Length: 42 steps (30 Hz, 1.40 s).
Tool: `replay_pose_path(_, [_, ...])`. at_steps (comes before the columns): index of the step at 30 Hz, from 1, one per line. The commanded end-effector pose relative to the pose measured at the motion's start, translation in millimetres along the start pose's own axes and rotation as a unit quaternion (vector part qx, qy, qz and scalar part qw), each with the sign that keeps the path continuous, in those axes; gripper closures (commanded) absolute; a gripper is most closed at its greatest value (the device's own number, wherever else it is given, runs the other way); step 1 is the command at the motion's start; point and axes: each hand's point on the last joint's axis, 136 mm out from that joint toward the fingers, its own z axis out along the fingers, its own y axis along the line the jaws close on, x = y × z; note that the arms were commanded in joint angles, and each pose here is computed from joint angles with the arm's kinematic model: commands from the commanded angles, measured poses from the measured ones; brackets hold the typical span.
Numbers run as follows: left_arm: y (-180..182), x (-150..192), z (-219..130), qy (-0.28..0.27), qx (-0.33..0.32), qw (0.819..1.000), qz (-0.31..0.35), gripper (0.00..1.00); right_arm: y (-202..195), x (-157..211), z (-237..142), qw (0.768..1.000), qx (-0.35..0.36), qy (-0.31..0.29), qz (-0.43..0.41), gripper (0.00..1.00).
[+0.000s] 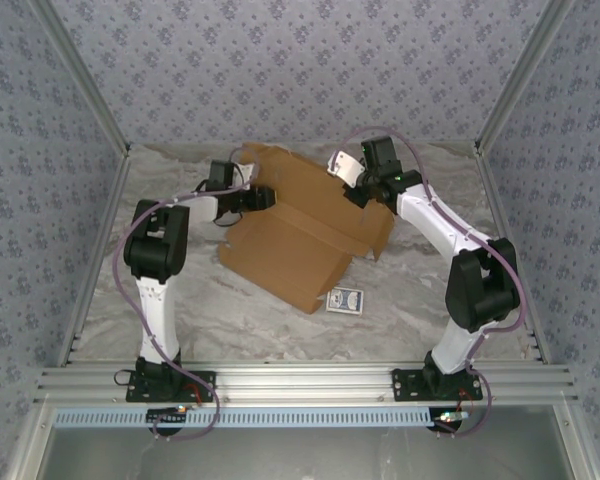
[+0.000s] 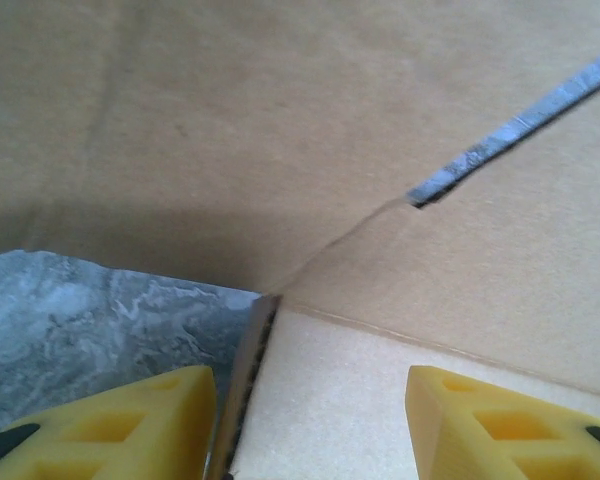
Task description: Fold the paper box
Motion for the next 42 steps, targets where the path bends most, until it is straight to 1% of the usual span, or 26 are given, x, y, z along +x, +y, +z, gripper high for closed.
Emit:
replay_pose_path(1, [-32.4, -23.2, -17.6, -0.039, 0.030, 0.998, 0.037, 0.46, -8.5, -15.7, -6.0, 1.000, 0.010, -0.017, 0.012, 1.00])
replay_pose_path(5, [-31.3, -25.3, -24.0, -0.050, 0.015, 0.997, 0.050, 0.46, -9.3, -16.0, -5.9, 1.000, 0.011, -0.015, 0.010, 1.00])
replay_pose_path(8, [-32.1, -24.9, -24.3, -0.048, 0.016, 0.997, 0.053, 0.49, -9.5, -16.7, -5.9, 1.000, 0.011, -0.015, 0.011, 1.00])
replay_pose_path(16, [-34.9, -14.7, -12.2, -0.024, 0.028, 0.998, 0.053, 0.54, -5.1, -16.4, -1.8, 1.000, 0.008, -0.012, 0.011, 1.00])
replay_pose_path(25, [-36.4, 6.3, 8.8, 0.018, 0.024, 0.998, 0.062, 0.55, 0.5, -17.5, 5.5, 1.000, 0.002, -0.008, 0.014, 1.00])
replay_pose_path(33, [-18.7, 20.5, 14.3, 0.035, -0.010, 0.999, 0.040, 0.56, -2.0, -16.9, 5.3, 1.000, 0.008, -0.007, 0.014, 1.00])
replay_pose_path(42, [-9.7, 33.6, 17.4, 0.042, -0.018, 0.999, 0.013, 0.56, -4.3, -25.3, 4.7, 1.000, 0.011, -0.017, 0.017, 1.00])
